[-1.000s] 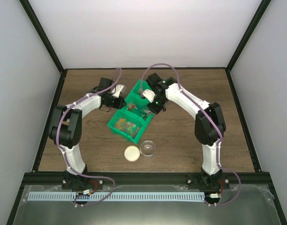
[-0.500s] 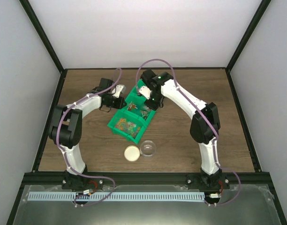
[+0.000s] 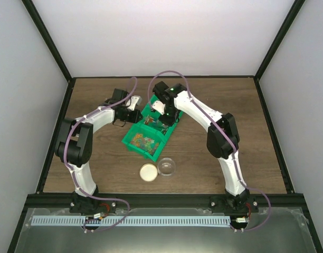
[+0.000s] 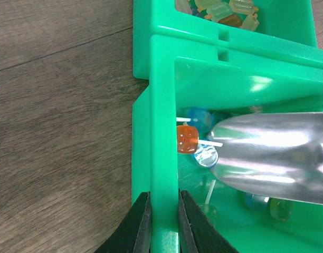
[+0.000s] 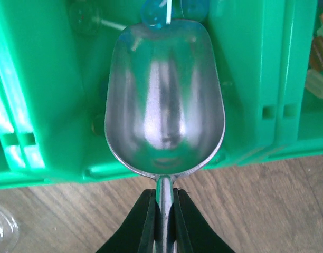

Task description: Pack the candies

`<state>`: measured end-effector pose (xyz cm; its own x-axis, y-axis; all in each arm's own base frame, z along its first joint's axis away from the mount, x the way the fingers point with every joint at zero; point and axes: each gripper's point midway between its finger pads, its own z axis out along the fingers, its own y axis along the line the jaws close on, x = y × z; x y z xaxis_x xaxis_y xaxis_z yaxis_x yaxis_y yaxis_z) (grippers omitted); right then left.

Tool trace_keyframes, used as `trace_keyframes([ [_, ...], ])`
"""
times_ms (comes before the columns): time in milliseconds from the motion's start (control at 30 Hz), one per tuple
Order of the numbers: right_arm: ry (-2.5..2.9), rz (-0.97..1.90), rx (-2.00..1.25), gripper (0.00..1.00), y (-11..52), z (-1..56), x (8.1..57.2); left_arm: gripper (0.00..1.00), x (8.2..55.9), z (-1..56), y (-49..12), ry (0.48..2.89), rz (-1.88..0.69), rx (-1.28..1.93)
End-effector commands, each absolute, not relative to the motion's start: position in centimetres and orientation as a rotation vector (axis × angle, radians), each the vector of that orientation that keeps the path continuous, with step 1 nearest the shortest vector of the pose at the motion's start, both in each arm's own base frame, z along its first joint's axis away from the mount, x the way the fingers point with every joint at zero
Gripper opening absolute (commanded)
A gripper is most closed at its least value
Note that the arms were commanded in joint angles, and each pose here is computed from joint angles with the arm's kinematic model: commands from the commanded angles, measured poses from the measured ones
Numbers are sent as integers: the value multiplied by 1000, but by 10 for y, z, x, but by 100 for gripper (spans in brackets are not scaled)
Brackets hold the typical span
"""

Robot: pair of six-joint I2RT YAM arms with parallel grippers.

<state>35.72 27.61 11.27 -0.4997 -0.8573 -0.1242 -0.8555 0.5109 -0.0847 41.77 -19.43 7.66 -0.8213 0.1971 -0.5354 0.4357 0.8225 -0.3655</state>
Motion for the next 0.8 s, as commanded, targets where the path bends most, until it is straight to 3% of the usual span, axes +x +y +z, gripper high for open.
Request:
trace_keyframes([
  [0,2670,-16,-1539,1,279,83,353,4,423,91,-204,2446,-684,493],
  [300,2716,55,-1517,1,294,59,358,4,418,87,-209,2448,-710,500],
  [767,2446,396,-1273,1,315,52,381,4,420,83,-206,2457,-717,517],
])
